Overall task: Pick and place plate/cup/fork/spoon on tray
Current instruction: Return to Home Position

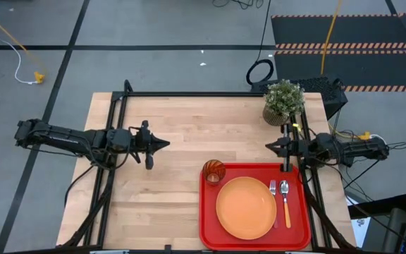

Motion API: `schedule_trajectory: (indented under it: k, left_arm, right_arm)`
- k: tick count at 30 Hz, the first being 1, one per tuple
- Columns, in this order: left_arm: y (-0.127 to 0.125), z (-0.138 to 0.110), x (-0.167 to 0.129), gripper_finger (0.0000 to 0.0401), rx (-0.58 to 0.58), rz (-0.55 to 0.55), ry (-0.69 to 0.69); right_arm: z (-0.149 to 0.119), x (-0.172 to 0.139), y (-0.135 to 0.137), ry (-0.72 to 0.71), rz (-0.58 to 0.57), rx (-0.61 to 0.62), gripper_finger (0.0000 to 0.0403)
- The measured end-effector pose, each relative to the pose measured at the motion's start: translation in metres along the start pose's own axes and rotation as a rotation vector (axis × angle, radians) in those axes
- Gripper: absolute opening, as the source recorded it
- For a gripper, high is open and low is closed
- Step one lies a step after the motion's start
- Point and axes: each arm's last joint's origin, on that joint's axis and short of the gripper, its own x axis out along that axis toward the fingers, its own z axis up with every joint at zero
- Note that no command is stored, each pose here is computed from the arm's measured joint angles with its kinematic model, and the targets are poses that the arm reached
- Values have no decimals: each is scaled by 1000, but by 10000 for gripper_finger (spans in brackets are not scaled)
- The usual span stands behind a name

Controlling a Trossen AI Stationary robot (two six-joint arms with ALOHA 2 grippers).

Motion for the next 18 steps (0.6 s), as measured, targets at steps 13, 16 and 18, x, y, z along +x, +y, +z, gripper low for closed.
schedule_trajectory:
  k: [13,16,18]
  left_arm:
    - [0,0,0,5,0,0,-2]
    - [0,0,0,3,5,0,-3]
    - [0,1,0,5,5,0,-3]
  right_arm:
    - [-14,-8,4,151,64,82,0]
    - [-21,-9,7,224,123,119,0]
    - [-23,-10,8,248,146,138,0]
